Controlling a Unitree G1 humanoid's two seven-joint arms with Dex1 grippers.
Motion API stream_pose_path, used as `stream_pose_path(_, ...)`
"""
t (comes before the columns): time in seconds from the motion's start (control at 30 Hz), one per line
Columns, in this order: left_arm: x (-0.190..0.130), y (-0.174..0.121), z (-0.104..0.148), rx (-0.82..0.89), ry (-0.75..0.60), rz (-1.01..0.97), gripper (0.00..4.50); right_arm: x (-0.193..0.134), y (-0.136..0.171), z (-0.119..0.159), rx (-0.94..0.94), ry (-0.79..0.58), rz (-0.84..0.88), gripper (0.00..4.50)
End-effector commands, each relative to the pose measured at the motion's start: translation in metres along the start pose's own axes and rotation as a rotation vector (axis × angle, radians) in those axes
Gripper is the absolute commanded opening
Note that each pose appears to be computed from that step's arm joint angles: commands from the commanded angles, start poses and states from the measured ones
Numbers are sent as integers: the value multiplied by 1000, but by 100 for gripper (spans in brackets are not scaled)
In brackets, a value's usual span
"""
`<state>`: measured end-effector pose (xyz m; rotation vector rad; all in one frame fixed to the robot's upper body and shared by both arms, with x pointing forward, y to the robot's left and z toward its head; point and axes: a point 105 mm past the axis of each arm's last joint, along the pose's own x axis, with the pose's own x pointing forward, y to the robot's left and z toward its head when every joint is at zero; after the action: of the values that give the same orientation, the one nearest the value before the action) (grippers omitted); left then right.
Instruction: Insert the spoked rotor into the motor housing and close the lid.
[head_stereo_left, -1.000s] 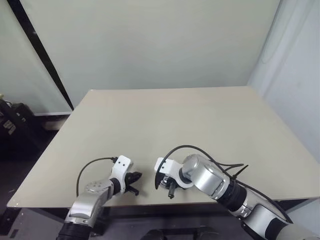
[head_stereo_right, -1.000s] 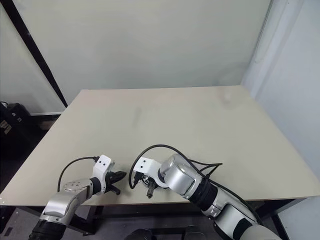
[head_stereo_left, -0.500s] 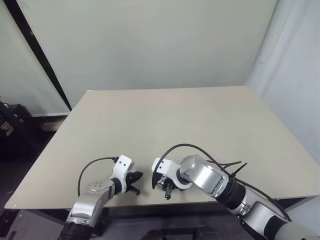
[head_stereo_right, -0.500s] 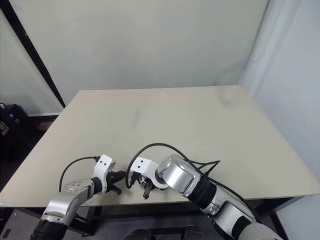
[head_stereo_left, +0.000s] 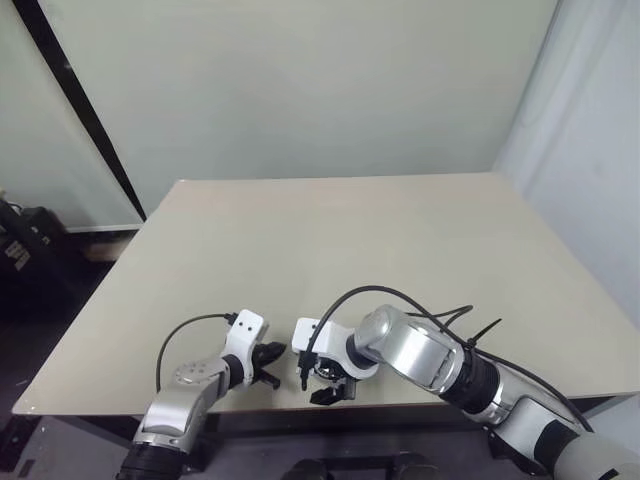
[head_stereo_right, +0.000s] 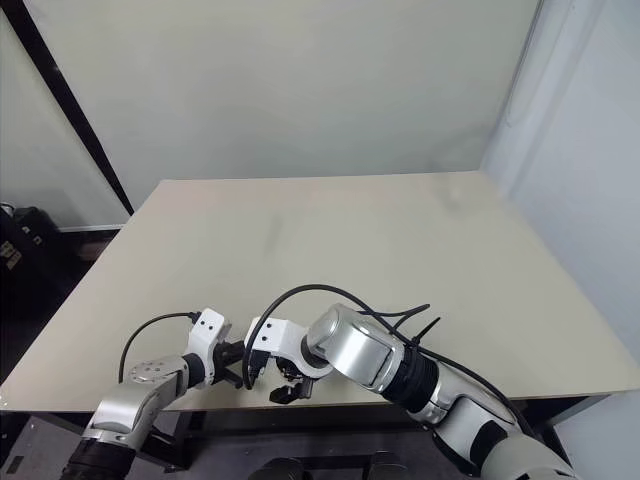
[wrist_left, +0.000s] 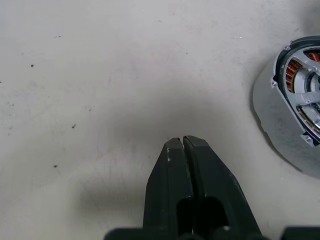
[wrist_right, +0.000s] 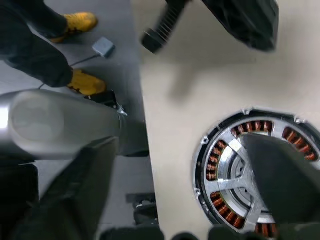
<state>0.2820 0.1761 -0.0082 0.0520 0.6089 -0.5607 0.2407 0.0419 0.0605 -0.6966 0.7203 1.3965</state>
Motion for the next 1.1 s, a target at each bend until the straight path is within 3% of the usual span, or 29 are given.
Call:
stream_pose_path(0.03, 0, 0, 14, 35, -41, -3, 0, -23, -6, 26, -54, -99, -46, 447)
stream_pose_path(0.2, 0, 0, 14, 35, -40, -8, 0, -54, -31, 34, -4, -214, -194, 447)
stream_pose_path(0.37, -1, -3, 15, 35, -54, -20, 0, -93, -73, 32, 48, -292, -448, 447)
stream_pose_path(0.53, -2, -4, 17, 40, -68, -27, 0, -142, -118, -14, 38, -192, -714, 447)
stream_pose_path(0.63, -3, -4, 17, 44, -69, -32, 0, -156, -129, -59, -48, -5, -804, 447)
stream_pose_path(0.73, -3, -3, 18, 49, -70, -34, 0, -152, -127, -88, -91, 104, -785, 447)
stream_pose_path(0.9, -4, -2, 20, 59, -71, -38, 0, -125, -113, -114, -32, 111, -680, 447)
stream_pose_path(1.1, -7, 0, 21, 67, -67, -37, 0, -88, -88, -85, 99, -118, -547, 447)
